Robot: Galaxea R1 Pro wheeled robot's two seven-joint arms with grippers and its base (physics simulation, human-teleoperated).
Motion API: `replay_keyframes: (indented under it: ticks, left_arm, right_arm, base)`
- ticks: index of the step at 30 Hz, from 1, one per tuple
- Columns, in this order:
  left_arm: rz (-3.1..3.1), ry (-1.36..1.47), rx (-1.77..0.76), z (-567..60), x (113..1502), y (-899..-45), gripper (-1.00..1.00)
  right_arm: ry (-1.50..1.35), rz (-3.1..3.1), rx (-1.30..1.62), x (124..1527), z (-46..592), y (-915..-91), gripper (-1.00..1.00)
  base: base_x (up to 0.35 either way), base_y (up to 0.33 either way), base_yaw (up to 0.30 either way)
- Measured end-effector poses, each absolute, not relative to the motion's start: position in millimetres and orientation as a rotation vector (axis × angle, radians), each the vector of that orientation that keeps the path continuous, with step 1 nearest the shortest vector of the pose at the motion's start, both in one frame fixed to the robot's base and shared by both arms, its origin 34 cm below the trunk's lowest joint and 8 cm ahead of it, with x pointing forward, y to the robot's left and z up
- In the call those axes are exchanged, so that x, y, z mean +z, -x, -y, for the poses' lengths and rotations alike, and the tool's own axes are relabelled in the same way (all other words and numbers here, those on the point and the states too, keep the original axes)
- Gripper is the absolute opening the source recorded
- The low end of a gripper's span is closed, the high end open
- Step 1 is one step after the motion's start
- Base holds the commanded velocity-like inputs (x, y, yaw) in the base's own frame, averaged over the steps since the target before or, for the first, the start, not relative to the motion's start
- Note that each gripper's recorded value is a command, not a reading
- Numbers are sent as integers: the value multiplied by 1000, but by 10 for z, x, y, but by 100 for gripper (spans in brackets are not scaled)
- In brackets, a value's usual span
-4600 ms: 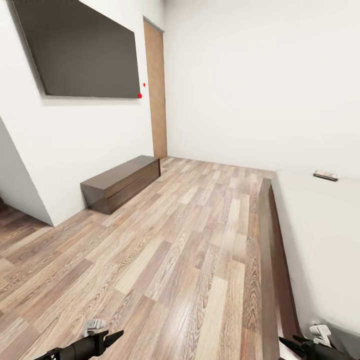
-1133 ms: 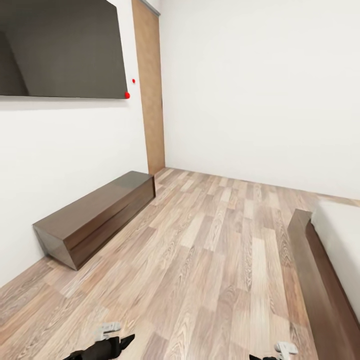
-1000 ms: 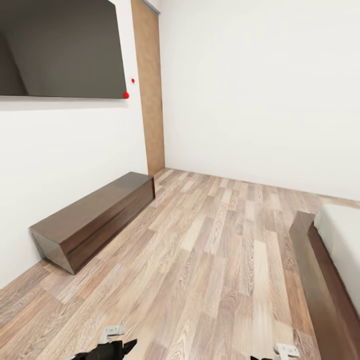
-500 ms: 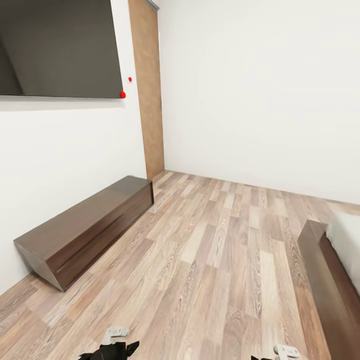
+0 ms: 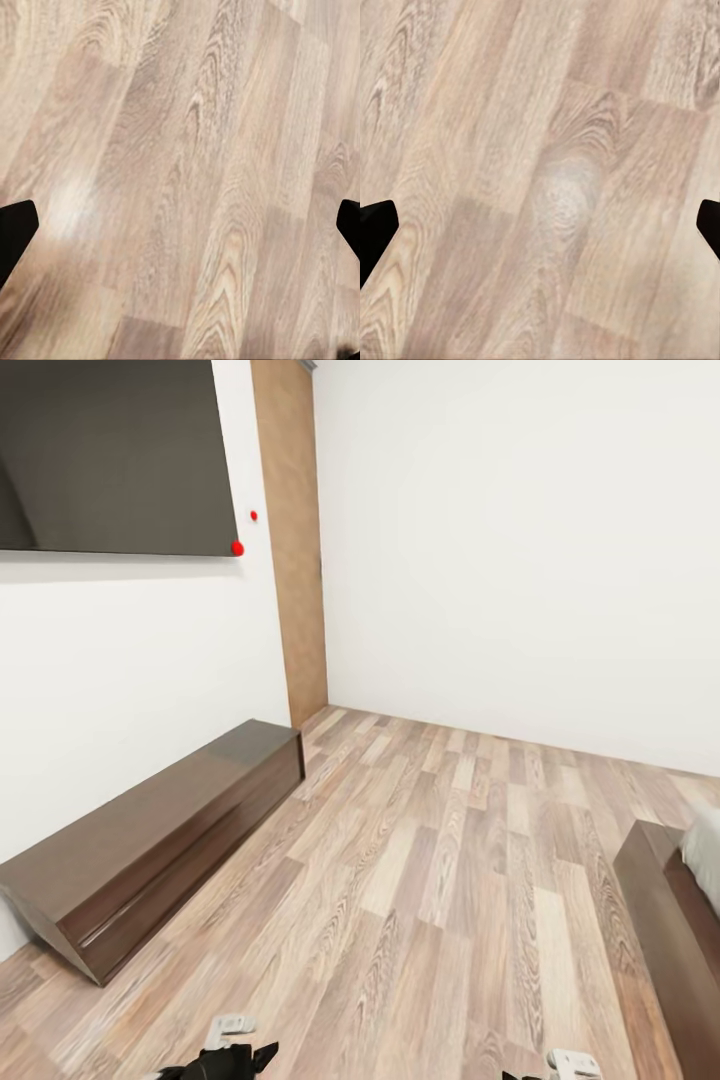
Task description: In the bedroom, move the book from the bed onto either nightstand, and place the two sandals side by side next to the bed.
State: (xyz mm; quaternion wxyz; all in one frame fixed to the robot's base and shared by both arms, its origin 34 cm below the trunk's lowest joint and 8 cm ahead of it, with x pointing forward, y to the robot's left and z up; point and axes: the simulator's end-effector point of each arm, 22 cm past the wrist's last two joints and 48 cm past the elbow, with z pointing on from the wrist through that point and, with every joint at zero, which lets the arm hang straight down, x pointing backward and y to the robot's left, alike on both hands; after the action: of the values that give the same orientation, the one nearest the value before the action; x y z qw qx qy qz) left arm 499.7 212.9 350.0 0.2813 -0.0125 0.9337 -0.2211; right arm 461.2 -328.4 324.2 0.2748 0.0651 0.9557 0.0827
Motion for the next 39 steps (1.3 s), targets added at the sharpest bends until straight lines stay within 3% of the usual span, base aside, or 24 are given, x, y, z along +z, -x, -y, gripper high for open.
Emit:
replay_keyframes:
  ticks: [7, 31, 39]
  left_arm:
    - [-2501, 34, -592, -2129, 3499, -5000, 100]
    - [-2501, 35, -592, -2128, 3498, -4999, 100]
    - [-2501, 34, -592, -2129, 3501, -4999, 100]
  right_arm:
    - [-174, -2569, 222, 3241, 3285, -4617, 100]
    - [-171, -2570, 222, 3240, 3284, -4615, 100]
    - [-171, -2569, 222, 3244, 3283, -4617, 100]
  base:
    - [181, 0, -47]
    - [7, 0, -244]
    - [264, 0, -88]
